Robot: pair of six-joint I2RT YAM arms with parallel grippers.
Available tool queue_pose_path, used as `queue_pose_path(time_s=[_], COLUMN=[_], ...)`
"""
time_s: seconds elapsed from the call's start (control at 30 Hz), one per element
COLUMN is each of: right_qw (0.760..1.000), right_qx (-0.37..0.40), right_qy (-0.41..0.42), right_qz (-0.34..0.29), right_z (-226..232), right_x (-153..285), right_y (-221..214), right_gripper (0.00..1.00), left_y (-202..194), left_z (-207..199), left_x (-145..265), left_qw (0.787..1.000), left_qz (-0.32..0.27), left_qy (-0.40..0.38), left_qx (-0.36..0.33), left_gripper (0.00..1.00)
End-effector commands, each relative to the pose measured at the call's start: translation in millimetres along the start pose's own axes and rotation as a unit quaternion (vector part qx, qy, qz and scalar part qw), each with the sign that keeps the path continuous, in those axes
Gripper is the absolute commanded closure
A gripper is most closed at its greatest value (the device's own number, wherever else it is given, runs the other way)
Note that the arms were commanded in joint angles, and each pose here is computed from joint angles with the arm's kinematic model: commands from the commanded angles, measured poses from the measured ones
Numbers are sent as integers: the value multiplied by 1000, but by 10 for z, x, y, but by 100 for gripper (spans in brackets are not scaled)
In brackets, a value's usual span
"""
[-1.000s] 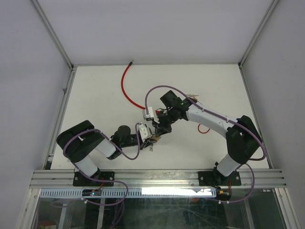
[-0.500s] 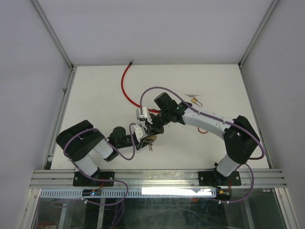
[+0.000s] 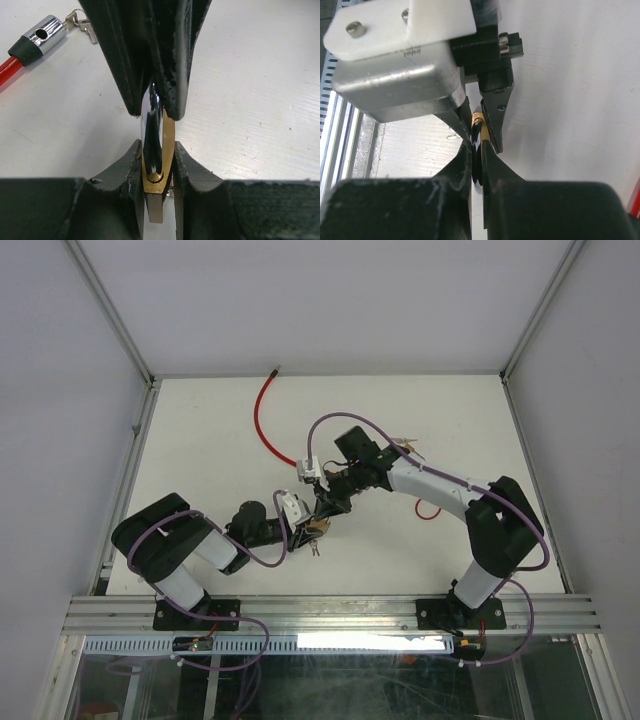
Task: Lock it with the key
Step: Lock the lock.
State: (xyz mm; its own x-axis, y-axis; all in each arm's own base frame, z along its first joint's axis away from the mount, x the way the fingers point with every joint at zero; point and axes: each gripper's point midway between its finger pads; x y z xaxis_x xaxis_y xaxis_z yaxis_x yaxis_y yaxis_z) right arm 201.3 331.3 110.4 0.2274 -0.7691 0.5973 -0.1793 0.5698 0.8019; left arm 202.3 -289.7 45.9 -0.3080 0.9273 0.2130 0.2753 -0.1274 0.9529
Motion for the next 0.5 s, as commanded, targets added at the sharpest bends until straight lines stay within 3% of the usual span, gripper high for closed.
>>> queue_pose_path(time_s=[0.0,0.47], right_qw=[976,969], right_qx=[-85,-78], right_qy=[-36,-28], right_qz=[197,232], right_z=[32,53], right_x=[289,324], right_y=[-1128,-1311], right_gripper=[100,100], left_y=[348,332], left_z=[-56,24], left_x=[12,-10], left_qw=[998,1000], left_qz=[-50,-17], left_qy=[-11,13], left_qx=[-39,-10], left_gripper=[100,100])
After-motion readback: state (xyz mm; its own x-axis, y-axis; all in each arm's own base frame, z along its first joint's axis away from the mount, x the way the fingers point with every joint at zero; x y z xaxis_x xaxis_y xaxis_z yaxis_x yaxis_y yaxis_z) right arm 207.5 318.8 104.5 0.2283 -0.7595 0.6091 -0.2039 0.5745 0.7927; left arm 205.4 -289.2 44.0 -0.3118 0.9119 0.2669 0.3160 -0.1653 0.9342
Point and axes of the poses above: each gripper's point midway between its finger pads, its own x axis back along the fingers, its own z axis along the line the jaws close on, y = z × x, and after that the axes turned 11 degrees about x, right-handed
